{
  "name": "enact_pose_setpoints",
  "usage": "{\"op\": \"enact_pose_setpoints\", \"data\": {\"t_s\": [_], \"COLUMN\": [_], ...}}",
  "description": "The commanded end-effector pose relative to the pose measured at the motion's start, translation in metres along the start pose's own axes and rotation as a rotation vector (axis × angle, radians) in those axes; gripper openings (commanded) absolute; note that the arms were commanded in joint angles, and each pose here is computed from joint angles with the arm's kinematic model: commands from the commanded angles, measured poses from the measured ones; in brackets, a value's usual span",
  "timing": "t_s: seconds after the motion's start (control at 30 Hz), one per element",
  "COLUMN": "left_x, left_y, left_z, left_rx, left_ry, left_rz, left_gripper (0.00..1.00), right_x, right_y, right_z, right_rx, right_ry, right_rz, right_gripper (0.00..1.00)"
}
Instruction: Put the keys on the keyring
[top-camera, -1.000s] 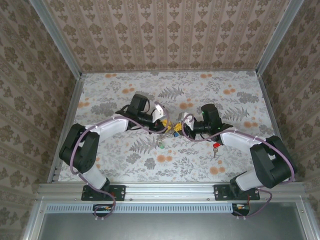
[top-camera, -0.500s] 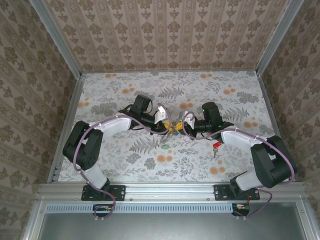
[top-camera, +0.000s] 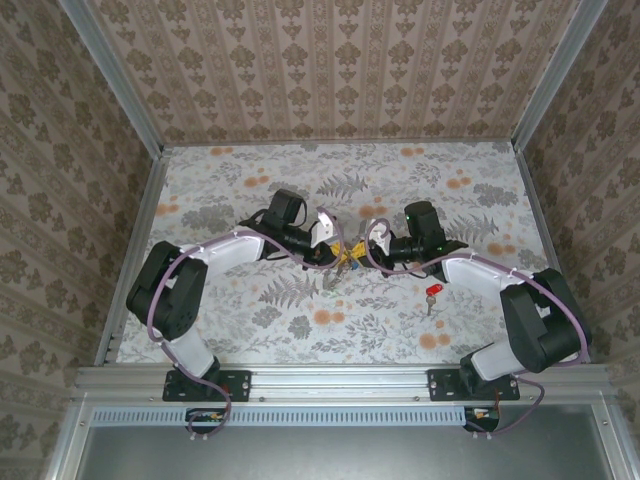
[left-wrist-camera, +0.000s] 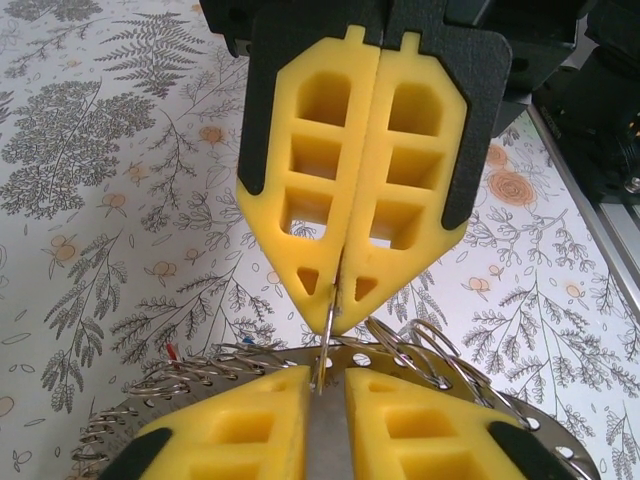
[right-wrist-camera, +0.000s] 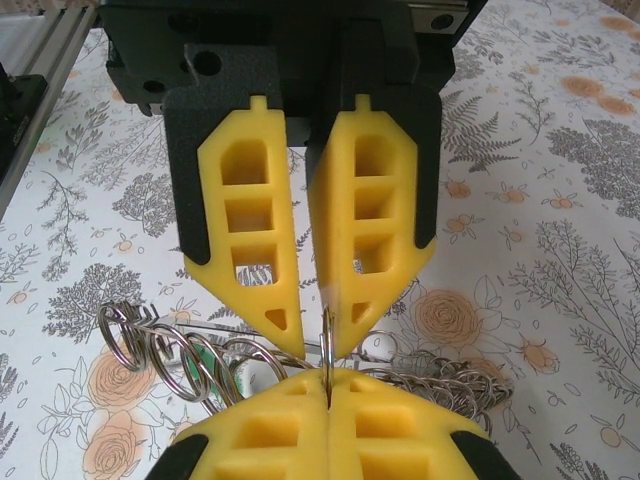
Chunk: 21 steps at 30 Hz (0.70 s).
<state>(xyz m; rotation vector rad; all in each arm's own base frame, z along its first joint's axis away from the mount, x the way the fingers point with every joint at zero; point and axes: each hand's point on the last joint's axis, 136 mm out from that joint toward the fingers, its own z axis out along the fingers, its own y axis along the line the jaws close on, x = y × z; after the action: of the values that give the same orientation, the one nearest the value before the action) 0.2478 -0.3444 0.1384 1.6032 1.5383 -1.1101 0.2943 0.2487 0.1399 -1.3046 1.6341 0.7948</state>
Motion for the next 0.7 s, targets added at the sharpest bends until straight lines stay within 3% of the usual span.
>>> {"op": "enact_pose_setpoints", "data": {"t_s": [0.0,0.17,0.33,0.67], "left_x": [-0.0199,-0.0212,-0.0192,-0.0191], "left_y": [-0.0021,0.0011,0.0004,-0.0012], "left_z": [0.0019,0.0013,0.0019,0.0056], "left_rx": [0.03,0.014,0.029,0.039], "left_ry": [-0.061,-0.069,-0.066,-0.05], "left_rz": [0.033,0.029,0.018,0.02], "left_gripper": [0.2,0.24,0.16,0.11], "right_x": [-0.0145,-0.014,-0.0146,-0.0224], "right_y": [0.0031,0.0045,0.0046,0.0068], "right_z": [0.002,0.0029,0.0034,0.0073], "right_rx": [-0.045,-0.054,-0.056,-0.074], "right_ry": [-0.031,-0.02,-0.02,-0.041], "right_rz": [-0.046,-0.048,-0.053,-0.053], "right_gripper": [0.0,0.0,0.0,0.0]}}
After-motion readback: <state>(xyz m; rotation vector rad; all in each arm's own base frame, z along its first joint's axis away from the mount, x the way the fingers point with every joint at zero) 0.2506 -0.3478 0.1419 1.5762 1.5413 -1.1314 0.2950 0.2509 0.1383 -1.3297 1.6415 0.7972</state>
